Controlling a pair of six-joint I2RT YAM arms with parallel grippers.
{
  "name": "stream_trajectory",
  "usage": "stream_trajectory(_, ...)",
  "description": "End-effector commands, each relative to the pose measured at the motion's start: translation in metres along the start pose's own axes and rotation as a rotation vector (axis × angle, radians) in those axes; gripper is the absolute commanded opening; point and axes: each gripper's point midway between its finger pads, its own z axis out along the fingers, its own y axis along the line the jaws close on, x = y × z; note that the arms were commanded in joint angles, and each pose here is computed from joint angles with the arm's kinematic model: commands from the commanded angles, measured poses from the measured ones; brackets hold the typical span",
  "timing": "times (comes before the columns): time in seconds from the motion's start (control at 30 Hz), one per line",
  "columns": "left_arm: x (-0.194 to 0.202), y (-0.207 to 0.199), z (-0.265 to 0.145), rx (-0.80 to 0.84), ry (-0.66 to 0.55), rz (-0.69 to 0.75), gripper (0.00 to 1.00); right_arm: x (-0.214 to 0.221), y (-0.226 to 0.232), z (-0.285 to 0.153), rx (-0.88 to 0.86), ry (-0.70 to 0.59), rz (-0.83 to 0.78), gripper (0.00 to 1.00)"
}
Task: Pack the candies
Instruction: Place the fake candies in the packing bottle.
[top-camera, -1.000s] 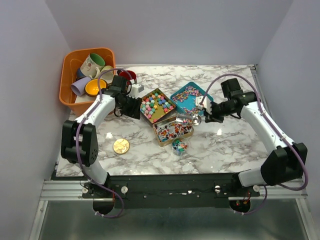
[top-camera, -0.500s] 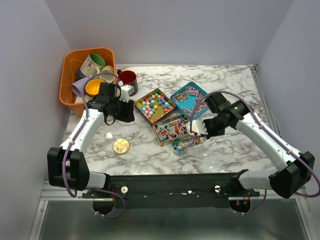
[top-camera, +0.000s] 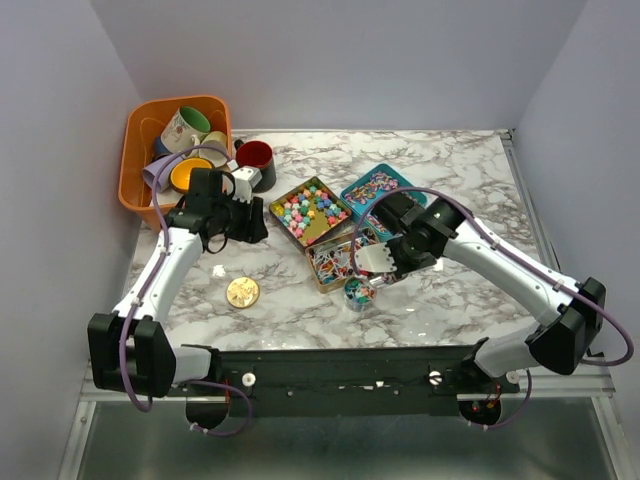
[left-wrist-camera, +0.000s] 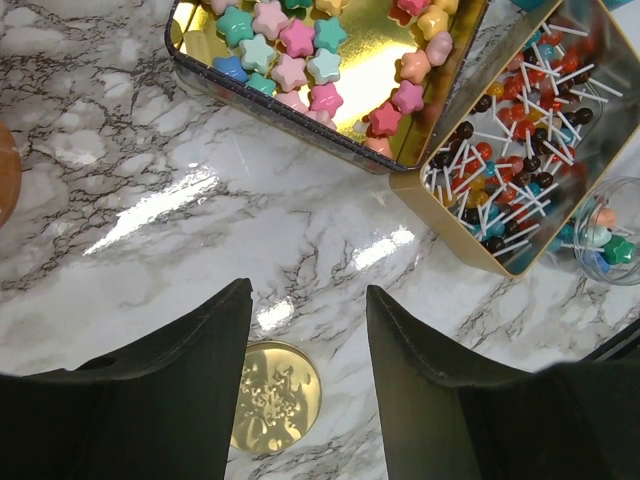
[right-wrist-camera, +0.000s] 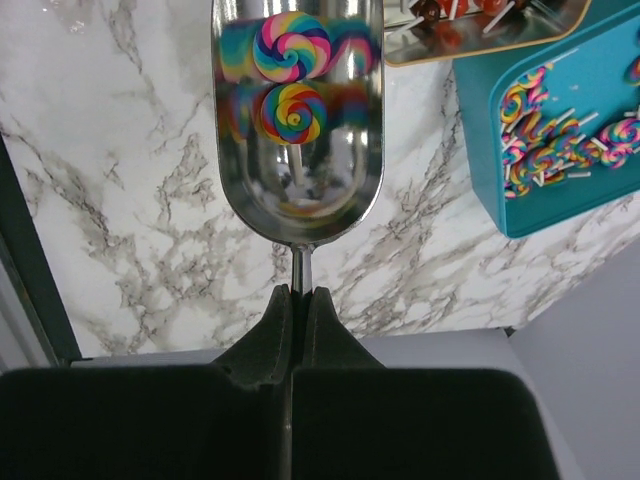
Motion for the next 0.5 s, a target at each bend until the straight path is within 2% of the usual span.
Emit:
stream_trajectory(0.0,-0.005,-0.010,-0.004,0.049,-0.044,0.002,0.60,0.007,0.002,-0.019,-0.002,0.134,0.015,0.01)
stream_trajectory(0.2,-0.008,-0.013,-0.007,0.055,-0.056,-0.022,0.61,0.001,0.014,-0.025,-0.012,0.255,-0.048,0.01)
stream_trajectory(0.47,-0.009,-0.015,-0.012,0.051,-0.074,-0.017,0.61,0.006,0.017,-0.029,0.029,0.331,-0.067,0.01)
